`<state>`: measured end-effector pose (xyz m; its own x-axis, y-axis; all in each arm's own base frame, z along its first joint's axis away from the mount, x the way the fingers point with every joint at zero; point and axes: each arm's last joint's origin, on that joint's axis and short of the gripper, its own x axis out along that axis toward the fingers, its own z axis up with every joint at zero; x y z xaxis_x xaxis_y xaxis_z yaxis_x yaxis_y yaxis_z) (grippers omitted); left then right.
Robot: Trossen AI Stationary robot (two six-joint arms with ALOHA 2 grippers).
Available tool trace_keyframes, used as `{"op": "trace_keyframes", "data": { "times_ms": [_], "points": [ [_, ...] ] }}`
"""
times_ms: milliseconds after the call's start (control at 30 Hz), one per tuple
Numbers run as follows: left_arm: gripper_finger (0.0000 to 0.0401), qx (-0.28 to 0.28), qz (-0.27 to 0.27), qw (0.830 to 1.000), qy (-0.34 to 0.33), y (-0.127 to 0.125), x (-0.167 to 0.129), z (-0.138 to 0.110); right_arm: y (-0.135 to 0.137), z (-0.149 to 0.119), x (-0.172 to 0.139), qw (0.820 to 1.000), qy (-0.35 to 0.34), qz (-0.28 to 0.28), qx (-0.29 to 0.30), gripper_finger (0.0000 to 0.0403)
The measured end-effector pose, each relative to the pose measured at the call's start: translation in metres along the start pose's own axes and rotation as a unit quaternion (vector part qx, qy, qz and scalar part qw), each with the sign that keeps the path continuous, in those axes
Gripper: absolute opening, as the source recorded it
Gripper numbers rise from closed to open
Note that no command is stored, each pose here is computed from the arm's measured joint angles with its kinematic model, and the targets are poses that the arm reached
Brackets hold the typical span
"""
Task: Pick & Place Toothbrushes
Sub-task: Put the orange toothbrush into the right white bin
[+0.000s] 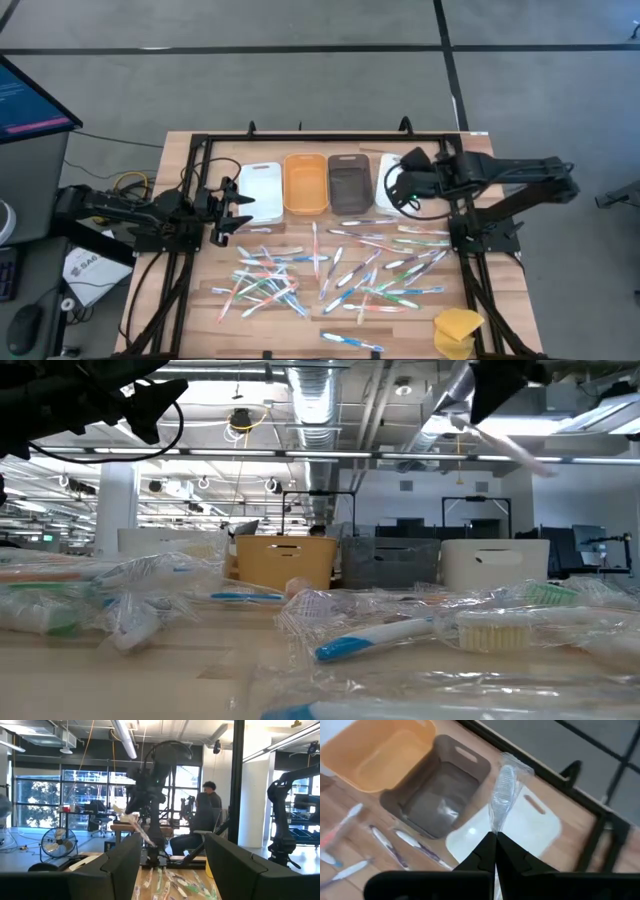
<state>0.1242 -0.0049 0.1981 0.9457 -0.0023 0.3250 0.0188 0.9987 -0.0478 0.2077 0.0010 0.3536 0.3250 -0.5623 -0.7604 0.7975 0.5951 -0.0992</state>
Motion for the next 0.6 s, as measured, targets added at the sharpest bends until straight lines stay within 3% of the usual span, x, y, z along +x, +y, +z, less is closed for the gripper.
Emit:
{"op": "trace_keyframes", "data": {
  "times_ms": [200, 400, 600],
  "points": [
    [0.0213, 0.000, 0.000, 1.000, 0.000, 0.000, 0.000, 0.000, -0.011, -0.002, 0.034, 1.000, -0.018, -0.004, -0.008, 0.0000],
    [0.0213, 0.001, 0.000, 1.000, 0.000, 0.000, 0.000, 0.000, -0.035, 0.022, 0.059, 0.999, 0.010, 0.033, 0.007, 0.0000],
    [0.0213, 0.015, 0.000, 1.000, 0.000, 0.000, 0.000, 0.000, -0.059, 0.036, 0.076, 0.999, 0.013, 0.028, 0.008, 0.0000]
  ]
}}
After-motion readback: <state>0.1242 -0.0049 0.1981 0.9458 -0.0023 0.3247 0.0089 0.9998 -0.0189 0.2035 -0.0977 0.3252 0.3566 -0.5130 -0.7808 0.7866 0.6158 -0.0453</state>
